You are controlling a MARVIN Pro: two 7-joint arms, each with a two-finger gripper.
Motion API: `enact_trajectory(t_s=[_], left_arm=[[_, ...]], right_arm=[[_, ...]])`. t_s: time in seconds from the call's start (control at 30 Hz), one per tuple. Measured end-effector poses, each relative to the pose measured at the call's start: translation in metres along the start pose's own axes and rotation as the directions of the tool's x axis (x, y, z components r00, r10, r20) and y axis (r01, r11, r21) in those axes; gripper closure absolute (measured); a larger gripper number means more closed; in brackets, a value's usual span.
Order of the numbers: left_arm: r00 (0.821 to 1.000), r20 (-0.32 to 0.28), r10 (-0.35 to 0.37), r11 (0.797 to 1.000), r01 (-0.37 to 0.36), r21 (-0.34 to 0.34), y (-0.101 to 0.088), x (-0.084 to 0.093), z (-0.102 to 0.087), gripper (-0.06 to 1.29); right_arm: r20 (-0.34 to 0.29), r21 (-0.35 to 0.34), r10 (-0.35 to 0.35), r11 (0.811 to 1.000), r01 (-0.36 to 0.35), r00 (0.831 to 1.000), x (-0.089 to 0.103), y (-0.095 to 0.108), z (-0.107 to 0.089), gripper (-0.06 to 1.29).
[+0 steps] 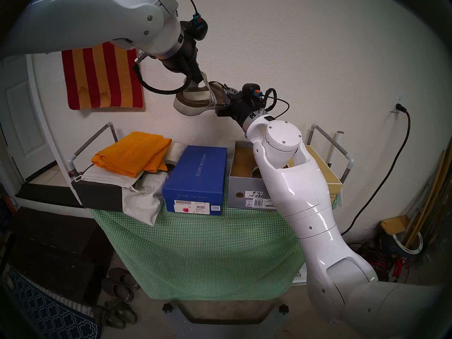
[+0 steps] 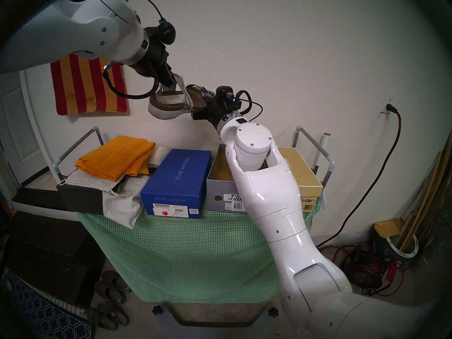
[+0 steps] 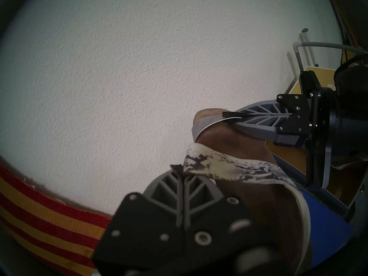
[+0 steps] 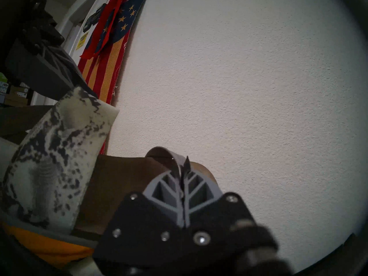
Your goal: Put shoes into shoe box
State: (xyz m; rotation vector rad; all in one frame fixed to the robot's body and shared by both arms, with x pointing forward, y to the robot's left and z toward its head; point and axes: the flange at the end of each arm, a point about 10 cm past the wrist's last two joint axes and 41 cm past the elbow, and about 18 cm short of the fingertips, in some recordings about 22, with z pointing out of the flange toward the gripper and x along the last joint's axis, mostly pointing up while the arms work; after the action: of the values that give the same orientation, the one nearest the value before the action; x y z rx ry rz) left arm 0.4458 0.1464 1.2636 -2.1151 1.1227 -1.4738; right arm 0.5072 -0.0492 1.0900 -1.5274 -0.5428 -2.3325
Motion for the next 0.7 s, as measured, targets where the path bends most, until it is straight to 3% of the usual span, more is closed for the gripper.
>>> enact_trajectory(t_s=[0.17, 0.23, 0.3, 0.33, 0.7], left_arm=[[1.0, -0.002, 0.0, 1.0, 0.0, 0.002, -0.001, 0.001, -0.001, 1.26], [1.0, -0.003, 0.001, 1.0, -0.001, 0.003, -0.001, 0.001, -0.001, 1.09], [1.0, -0.003, 0.001, 1.0, -0.001, 0.004, -0.001, 0.001, -0.001, 0.49], [1.0, -0.005, 0.007, 1.0, -0.007, -0.005, -0.001, 0.002, -0.002, -0.05], [0.987, 0.103, 0.125, 0.985, -0.111, -0.135, 0.023, -0.008, -0.006, -0.03]], right_arm=[[-0.068, -0.027, -0.071, 0.997, 0.07, 0.995, 0.005, 0.001, 0.002, 1.25], [-0.093, -0.041, -0.097, 0.995, 0.094, 0.991, 0.007, 0.002, 0.003, 1.25], [-0.105, -0.049, -0.11, 0.993, 0.106, 0.988, 0.007, 0.004, 0.004, 1.25], [-0.119, -0.064, -0.13, 0.99, 0.123, 0.984, 0.008, 0.008, 0.006, 1.25], [-0.157, -0.144, -0.211, 0.971, 0.19, 0.965, 0.028, 0.044, 0.022, 1.25]])
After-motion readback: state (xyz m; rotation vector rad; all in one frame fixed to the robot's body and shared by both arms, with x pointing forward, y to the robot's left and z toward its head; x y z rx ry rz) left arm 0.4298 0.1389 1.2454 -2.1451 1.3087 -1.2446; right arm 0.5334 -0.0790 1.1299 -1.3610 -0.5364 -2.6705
